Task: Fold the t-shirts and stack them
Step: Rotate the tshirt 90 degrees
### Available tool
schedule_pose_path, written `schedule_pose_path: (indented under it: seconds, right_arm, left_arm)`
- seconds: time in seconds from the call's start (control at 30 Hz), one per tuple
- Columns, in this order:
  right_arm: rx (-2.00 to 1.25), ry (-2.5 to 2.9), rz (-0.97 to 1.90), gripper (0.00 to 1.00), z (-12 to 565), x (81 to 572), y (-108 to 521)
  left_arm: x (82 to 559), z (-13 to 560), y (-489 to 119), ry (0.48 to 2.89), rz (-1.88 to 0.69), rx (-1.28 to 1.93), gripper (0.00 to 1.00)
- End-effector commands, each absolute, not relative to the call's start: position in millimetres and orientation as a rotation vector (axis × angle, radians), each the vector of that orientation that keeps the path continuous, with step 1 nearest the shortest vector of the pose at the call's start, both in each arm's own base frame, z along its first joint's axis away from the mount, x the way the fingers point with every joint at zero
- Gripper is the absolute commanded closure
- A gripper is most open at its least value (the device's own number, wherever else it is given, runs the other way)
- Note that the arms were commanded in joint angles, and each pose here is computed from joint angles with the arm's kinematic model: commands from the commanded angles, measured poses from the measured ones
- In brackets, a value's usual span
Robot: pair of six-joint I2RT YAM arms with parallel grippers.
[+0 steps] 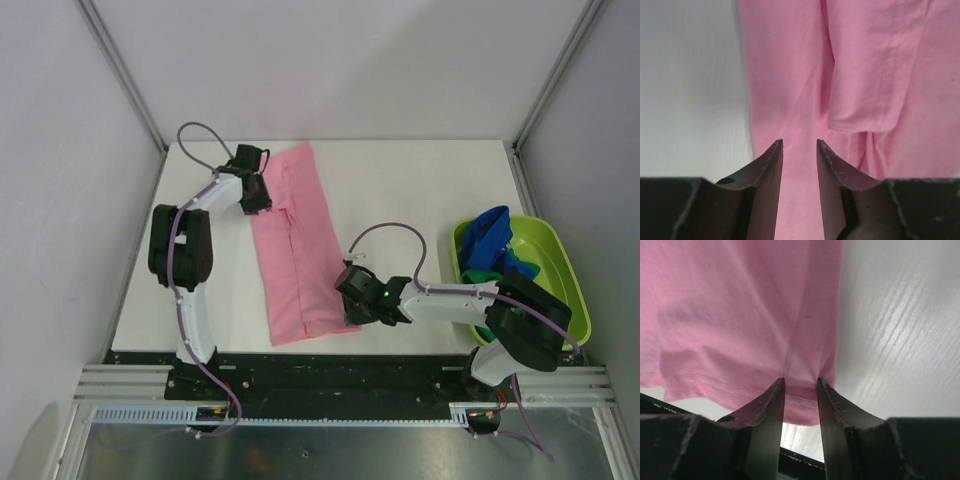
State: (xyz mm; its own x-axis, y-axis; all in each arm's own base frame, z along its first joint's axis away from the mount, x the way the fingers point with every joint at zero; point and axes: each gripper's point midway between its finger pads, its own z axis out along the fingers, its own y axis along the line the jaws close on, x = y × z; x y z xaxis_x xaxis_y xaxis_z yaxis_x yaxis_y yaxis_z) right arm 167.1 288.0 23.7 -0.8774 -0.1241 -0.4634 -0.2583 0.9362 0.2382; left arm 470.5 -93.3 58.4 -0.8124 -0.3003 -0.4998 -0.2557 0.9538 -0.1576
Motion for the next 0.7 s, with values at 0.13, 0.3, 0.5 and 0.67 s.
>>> schedule_pose_path:
  seconds: [0.13, 0.3, 0.5, 0.67]
  right_arm:
    - [-0.284, 2.615, 0.391, 0.62, 30.7, 163.6, 275.3]
    - [-0.266, 2.582, 0.455, 0.6, 47.5, 167.5, 277.9]
    - [-0.211, 2.527, 0.503, 0.59, 70.3, 180.7, 272.5]
    - [-0.191, 2.516, 0.514, 0.58, 71.6, 189.9, 271.2]
  left_arm:
    - [494.6, 40.5, -79.3, 2.584, 0.093, -0.365, 0.61]
    - [508.0, 33.3, -70.2, 2.603, 0.198, -0.333, 0.59]
    - [530.2, 34.6, -63.2, 2.589, 0.251, -0.318, 0.58]
    - [547.1, 31.8, -56.7, 2.587, 0.23, -0.317, 0.58]
